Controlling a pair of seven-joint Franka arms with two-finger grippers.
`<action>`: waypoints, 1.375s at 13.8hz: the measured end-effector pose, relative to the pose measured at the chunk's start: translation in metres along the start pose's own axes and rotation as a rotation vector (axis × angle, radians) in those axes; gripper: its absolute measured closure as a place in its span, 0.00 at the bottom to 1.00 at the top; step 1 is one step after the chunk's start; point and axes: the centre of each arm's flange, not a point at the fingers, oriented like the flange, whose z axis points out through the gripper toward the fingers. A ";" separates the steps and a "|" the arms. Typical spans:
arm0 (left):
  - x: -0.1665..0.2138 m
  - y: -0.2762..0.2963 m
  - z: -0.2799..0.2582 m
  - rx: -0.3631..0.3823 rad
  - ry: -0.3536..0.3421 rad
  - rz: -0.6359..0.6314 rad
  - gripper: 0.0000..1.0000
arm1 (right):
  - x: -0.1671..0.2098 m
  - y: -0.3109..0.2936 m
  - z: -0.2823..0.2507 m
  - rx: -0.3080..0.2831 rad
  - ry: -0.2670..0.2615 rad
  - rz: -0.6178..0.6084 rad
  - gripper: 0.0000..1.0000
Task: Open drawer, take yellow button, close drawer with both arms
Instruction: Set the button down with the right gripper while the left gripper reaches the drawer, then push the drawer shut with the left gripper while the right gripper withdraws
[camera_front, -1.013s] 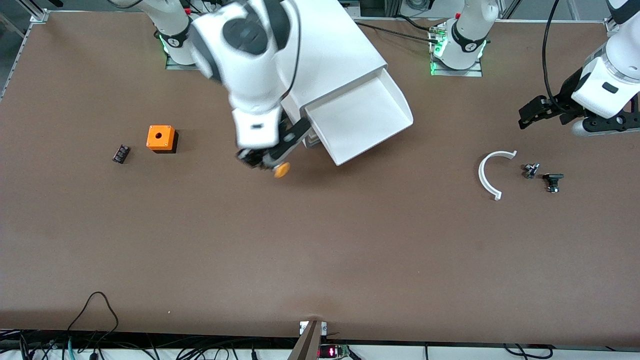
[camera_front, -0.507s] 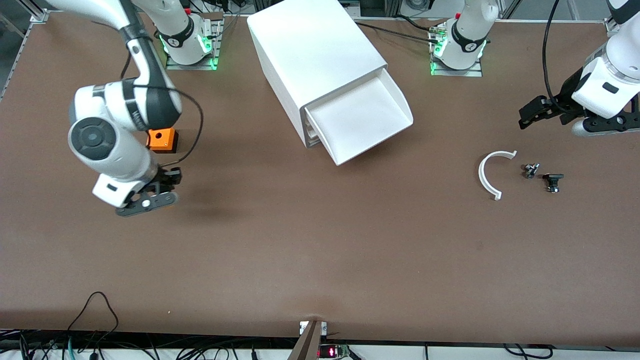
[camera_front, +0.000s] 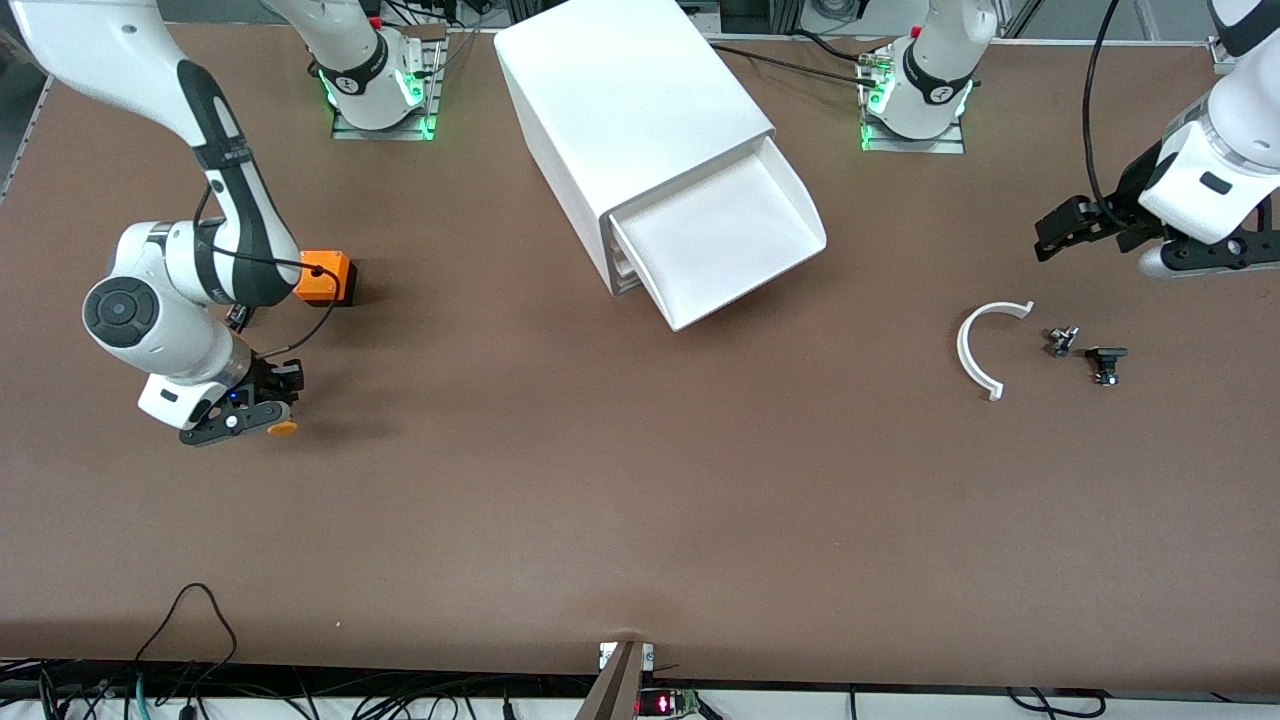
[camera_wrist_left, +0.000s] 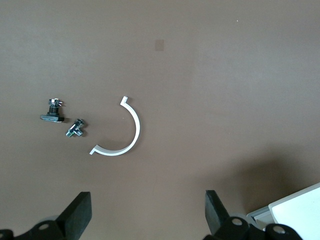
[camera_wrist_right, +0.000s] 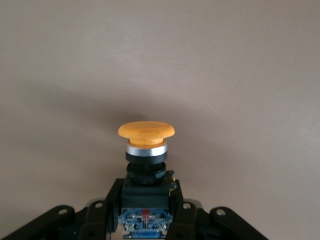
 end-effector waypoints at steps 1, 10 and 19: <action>0.002 0.008 0.004 0.001 -0.006 0.011 0.00 | -0.008 0.005 0.016 -0.004 0.028 -0.019 0.59; 0.019 0.186 0.181 -0.094 0.037 -0.265 0.00 | 0.022 -0.026 -0.063 0.059 -0.018 0.073 0.00; -0.169 0.342 0.234 -0.077 -0.081 -0.291 0.00 | 0.069 -0.043 -0.209 0.135 0.015 0.278 0.00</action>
